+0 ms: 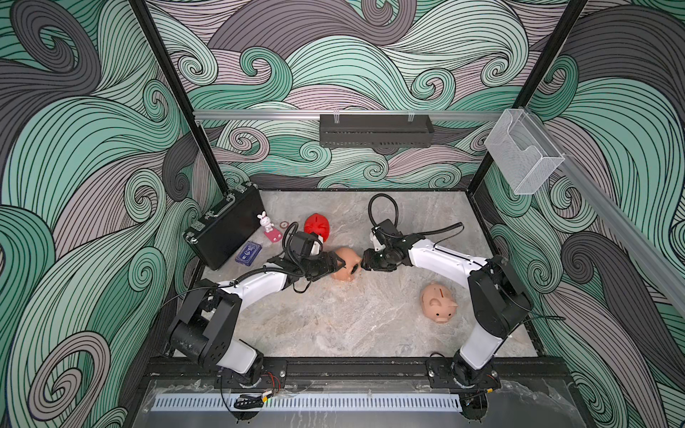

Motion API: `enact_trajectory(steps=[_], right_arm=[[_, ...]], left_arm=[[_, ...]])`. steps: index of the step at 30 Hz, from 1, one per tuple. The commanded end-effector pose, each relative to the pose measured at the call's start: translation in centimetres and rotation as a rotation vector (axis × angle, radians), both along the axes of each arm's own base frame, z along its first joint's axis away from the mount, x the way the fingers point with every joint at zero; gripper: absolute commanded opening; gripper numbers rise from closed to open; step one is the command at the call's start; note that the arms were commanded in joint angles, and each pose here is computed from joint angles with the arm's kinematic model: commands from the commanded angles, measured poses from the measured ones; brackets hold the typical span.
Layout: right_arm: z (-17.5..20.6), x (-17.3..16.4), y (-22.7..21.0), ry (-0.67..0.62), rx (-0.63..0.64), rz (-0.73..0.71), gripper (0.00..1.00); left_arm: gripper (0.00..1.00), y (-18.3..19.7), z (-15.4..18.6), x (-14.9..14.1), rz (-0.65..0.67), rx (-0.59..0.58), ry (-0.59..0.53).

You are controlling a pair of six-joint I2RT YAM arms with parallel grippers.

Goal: Open piggy banks
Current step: Adjust the piggy bank at the center of the board.

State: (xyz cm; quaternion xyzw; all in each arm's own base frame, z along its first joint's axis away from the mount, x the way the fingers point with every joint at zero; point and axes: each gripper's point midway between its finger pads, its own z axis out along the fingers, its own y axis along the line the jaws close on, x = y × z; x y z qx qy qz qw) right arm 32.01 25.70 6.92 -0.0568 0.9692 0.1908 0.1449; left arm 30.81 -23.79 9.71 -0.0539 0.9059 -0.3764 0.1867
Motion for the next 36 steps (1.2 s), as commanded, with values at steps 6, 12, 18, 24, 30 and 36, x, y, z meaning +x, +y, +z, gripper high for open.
enact_trajectory(steps=[6, 12, 18, 24, 30, 36], right_arm=[[1.6, 2.0, -2.5, -0.067, -0.04, -0.077, 0.54], [2.7, 3.8, -3.3, -0.085, -0.019, -0.155, 0.57], [4.9, 5.5, -0.4, -0.139, 0.159, -0.133, 0.68], [6.7, 5.9, 4.0, -0.157, 0.391, -0.016, 0.81], [5.3, 5.6, 5.8, -0.093, 0.438, 0.033, 0.86], [3.9, 4.7, 7.2, -0.031, 0.449, 0.092, 0.85]], left_arm=[[0.74, -0.1, 1.1, 0.8, -0.013, 0.015, -0.025], [0.74, 1.2, 1.2, 0.0, 0.004, 0.068, -0.032], [0.79, 2.8, 2.2, -0.6, 0.026, 0.143, -0.067], [0.81, 3.8, 2.6, -0.6, 0.038, 0.192, -0.089], [0.85, 4.4, 2.7, -0.7, 0.048, 0.218, -0.097], [0.91, 4.7, 2.8, -0.7, 0.057, 0.23, -0.104]])
